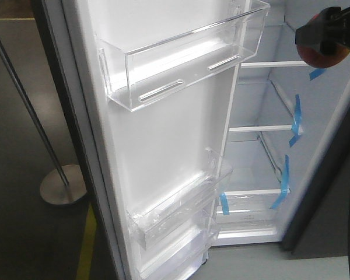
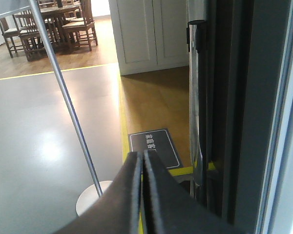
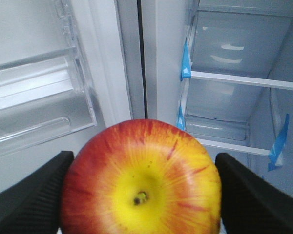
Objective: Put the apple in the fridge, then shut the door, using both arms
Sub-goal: 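Move the right gripper to the upper door bin and lower the apple in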
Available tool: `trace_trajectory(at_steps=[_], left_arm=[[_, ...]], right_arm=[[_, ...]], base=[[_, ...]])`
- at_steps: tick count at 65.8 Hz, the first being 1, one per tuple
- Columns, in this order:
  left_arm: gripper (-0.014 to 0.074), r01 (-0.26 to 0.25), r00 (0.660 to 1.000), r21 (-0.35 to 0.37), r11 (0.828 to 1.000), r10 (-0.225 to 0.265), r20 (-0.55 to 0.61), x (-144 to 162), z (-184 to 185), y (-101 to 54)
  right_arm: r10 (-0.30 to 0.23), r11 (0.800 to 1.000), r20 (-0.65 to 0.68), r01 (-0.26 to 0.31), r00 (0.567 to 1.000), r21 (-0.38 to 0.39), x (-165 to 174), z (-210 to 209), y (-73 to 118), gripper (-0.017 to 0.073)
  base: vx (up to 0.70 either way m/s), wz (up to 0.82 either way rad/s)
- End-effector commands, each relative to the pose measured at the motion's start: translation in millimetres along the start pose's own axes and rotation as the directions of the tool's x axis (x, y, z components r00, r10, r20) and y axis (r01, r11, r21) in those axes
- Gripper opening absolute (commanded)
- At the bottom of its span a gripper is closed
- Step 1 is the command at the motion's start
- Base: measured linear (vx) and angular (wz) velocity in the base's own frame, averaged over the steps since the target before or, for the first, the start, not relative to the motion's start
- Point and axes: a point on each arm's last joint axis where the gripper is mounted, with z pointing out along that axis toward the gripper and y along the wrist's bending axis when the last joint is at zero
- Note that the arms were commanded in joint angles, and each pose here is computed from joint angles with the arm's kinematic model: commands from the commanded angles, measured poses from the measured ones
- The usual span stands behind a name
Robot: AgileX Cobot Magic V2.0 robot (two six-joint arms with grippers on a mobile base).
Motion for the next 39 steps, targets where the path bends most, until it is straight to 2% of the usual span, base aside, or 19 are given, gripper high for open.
trace_trajectory(at_steps=[1,5,6,12,19,25,31,39], left_arm=[[-0.0006,0.007,0.998,0.006,1.000,-0.008,0.064,-1.9,0.5,-0.7],[-0.0006,0.007,0.998,0.006,1.000,-0.008,0.064,-1.9,0.5,-0.7],[-0.0006,0.007,0.998,0.006,1.000,-0.008,0.064,-1.9,0.5,-0.7],[-0.0006,0.007,0.998,0.006,1.000,-0.008,0.064,-1.9,0.5,-0.7],[-0.0006,0.007,0.998,0.006,1.000,-0.008,0.064,-1.9,0.5,-0.7],[-0.0006,0.007,0.998,0.006,1.000,-0.008,0.064,-1.9,0.5,-0.7],[-0.0006,0.007,0.998,0.006,1.000,-0.008,0.064,-1.9,0.5,-0.7],[-0.0006,0.007,0.998,0.006,1.000,-0.008,0.064,-1.9,0.5,-0.7]], right_arm=[[0.044,0.999,0.219,-0.043,0.975,-0.011,-27.3,-27.4,7.3,0.0172],[0.049,0.998,0.283,-0.036,0.958,-0.052,-37.8,-35.5,12.5,0.0172],[0.036,0.998,0.298,-0.019,0.954,-0.060,-40.7,-37.5,14.0,0.0172],[0.048,0.987,0.396,0.017,0.917,-0.160,-61.2,-46.4,23.9,0.0172],[0.054,0.949,0.491,0.109,0.869,-0.297,-84.4,-47.3,35.1,0.0172],[0.072,0.903,0.522,0.167,0.850,-0.395,-96.7,-32.1,38.1,0.0176],[0.083,0.865,0.502,0.188,0.861,-0.465,-100.7,-10.7,37.0,0.0178],[0.078,0.829,0.462,0.200,0.884,-0.522,-101.8,17.8,35.3,0.0182]], base=[[0.00,0.00],[0.00,0.00],[0.00,0.00],[0.00,0.00],[0.00,0.00],[0.00,0.00],[0.00,0.00],[0.00,0.00]])
